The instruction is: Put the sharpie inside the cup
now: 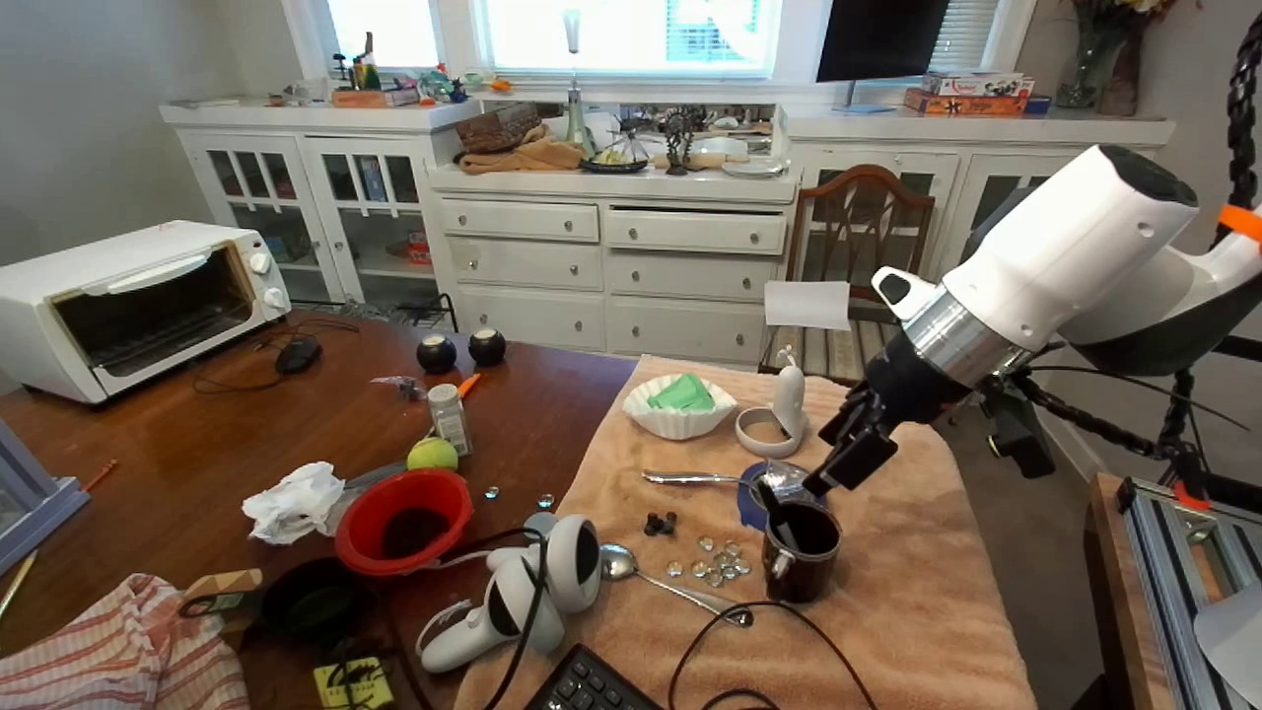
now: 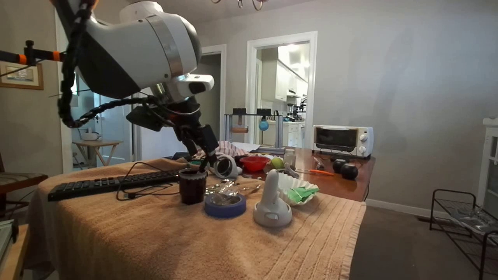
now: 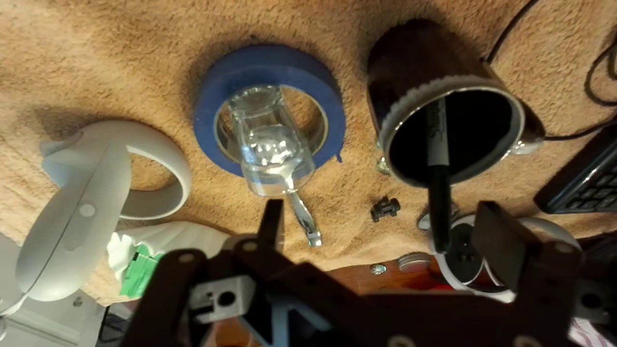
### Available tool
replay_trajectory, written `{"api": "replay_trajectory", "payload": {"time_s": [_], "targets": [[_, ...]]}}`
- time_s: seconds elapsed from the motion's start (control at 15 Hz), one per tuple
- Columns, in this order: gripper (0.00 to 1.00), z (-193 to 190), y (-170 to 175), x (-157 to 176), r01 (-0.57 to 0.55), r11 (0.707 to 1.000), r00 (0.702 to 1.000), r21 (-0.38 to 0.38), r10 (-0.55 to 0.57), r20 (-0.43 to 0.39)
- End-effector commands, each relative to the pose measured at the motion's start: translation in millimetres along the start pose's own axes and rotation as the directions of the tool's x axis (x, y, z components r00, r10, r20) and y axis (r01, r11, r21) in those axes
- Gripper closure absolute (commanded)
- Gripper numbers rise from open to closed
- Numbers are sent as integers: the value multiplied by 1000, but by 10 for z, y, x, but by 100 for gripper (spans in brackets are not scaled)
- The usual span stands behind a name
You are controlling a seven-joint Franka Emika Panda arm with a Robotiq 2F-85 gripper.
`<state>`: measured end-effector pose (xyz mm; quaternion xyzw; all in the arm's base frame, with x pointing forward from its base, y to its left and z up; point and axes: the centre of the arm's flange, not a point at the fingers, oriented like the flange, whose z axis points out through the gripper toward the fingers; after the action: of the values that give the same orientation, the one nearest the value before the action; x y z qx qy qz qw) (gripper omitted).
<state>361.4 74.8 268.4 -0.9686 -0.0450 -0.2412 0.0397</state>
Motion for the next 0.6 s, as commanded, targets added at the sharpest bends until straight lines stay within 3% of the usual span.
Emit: {"api": "replay_trajectory", "payload": {"time_s": [0.0, 0.33, 0.4, 0.53], "targets": [[0, -724, -28, 154, 19, 999, 999, 50, -22, 48], [0, -735, -42, 55, 26, 997, 998, 74, -30, 47], [0, -18, -39, -163, 44, 998, 999, 51, -45, 21], [0, -27, -31, -182, 39, 998, 999, 57, -40, 23]]}}
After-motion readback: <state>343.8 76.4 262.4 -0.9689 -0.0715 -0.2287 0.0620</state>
